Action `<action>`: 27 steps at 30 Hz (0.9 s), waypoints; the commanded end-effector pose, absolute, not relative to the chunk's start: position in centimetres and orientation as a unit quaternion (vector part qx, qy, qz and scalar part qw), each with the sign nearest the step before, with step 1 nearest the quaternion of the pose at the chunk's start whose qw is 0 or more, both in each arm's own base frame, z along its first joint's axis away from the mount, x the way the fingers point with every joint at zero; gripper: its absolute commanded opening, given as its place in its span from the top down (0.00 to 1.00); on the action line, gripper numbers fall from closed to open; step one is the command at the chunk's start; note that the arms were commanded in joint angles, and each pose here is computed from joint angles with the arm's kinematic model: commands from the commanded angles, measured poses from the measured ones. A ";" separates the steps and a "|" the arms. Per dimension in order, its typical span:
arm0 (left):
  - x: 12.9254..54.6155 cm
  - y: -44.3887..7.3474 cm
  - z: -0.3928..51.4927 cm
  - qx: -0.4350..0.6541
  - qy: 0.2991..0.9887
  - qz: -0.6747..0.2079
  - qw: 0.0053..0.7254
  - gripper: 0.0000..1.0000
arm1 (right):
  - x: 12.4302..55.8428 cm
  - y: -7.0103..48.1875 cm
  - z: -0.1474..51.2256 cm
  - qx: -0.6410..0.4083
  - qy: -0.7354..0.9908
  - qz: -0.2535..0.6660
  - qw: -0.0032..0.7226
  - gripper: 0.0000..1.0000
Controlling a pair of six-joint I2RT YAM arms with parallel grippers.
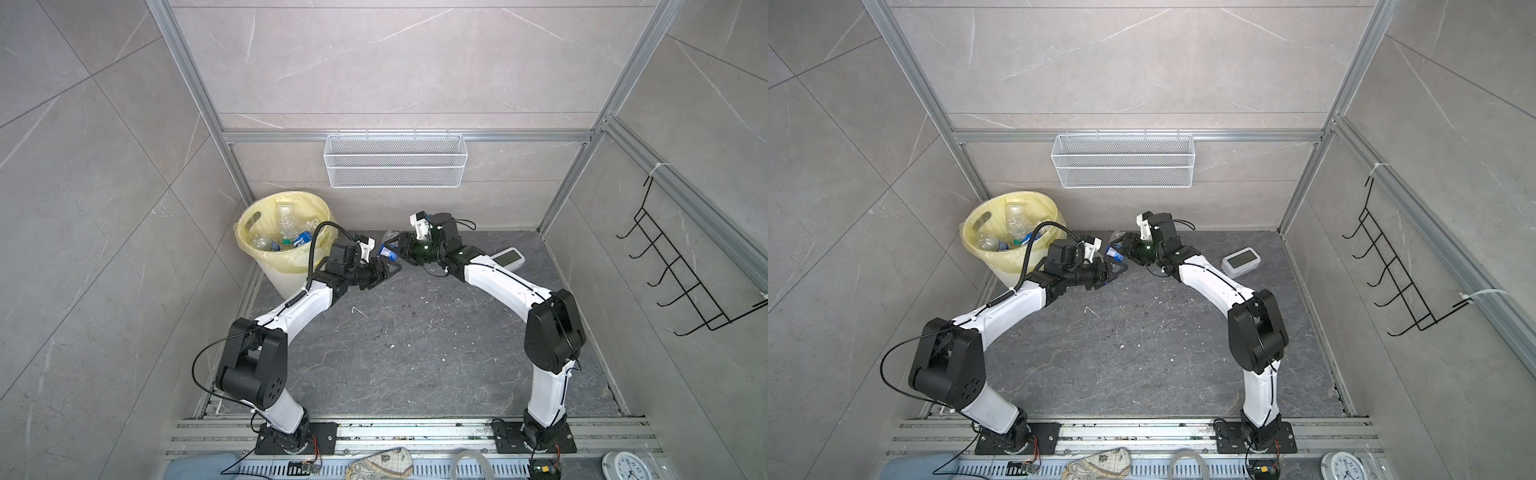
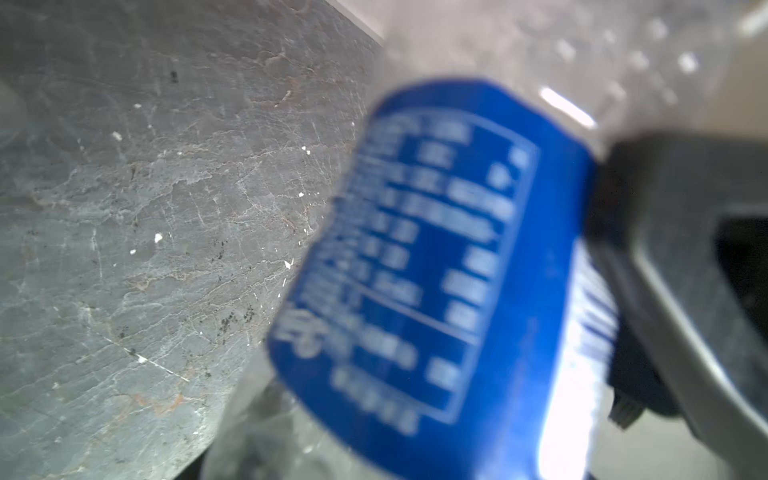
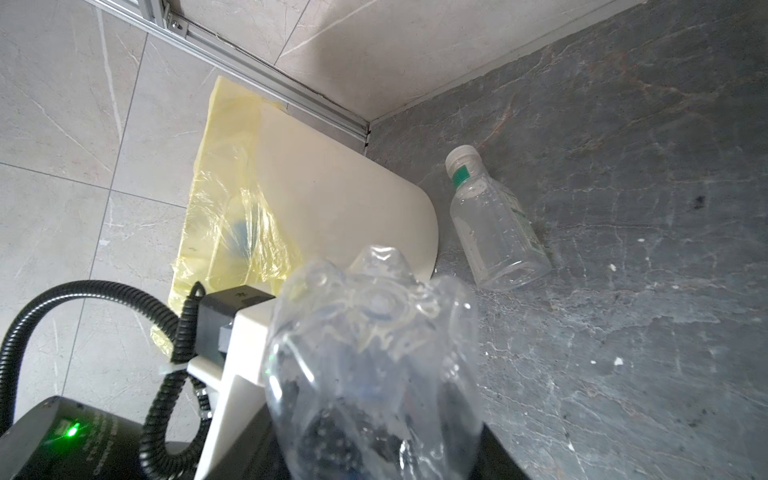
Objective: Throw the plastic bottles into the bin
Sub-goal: 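Lift the blue-label bottle with the right gripper while the left gripper grasps its middle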
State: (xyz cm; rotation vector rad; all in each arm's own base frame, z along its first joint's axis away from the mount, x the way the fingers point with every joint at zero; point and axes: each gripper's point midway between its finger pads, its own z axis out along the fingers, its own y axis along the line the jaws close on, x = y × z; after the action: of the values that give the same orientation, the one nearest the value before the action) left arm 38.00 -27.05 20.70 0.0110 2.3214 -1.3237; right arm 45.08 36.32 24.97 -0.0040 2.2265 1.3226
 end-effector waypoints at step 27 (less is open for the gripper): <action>38.7 -25.5 22.9 0.021 0.855 -0.426 0.296 0.54 | 43.9 34.3 27.2 -0.016 0.825 0.478 0.300 0.21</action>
State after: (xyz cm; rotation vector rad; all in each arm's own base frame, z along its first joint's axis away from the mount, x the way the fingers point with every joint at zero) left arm 38.35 -26.00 19.28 -0.0149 2.3630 -1.1978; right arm 44.34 35.70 24.35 -0.0336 2.2563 1.2834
